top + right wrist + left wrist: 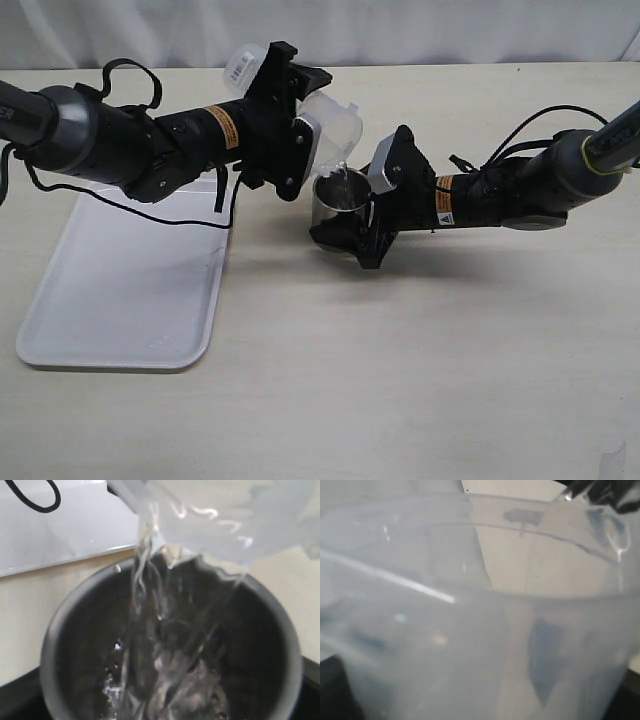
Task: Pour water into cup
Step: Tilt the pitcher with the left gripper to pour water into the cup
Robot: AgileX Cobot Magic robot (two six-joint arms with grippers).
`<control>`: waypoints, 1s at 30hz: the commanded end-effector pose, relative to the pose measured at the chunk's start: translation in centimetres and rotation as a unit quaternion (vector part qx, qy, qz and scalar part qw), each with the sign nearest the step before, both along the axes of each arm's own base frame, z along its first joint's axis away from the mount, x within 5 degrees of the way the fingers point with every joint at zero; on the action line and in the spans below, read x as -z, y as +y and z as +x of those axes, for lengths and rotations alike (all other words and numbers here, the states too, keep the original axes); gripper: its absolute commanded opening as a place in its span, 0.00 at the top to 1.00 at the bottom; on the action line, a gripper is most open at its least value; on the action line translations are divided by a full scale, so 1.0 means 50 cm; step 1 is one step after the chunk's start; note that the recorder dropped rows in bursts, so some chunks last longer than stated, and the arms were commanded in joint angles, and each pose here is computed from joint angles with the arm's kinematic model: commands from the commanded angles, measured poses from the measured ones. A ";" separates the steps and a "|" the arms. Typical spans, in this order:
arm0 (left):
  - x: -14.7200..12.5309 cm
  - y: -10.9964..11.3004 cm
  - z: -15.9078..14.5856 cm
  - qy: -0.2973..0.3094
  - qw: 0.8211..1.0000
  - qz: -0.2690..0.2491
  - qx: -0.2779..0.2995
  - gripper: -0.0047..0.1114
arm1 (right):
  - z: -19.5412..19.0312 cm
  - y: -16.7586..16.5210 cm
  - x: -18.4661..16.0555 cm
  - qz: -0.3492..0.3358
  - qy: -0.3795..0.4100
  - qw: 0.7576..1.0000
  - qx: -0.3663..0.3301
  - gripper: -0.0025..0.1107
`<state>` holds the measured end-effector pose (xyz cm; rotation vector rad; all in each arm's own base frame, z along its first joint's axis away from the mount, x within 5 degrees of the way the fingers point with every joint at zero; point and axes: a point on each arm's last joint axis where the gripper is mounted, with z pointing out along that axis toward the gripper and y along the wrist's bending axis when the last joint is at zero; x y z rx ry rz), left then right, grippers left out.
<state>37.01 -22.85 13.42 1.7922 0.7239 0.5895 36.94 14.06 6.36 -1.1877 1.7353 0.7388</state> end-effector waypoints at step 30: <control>-0.027 -0.022 -0.004 -0.119 0.991 0.045 0.048 0.96 | -0.002 0.000 0.005 -0.004 -0.001 1.000 -0.007 0.94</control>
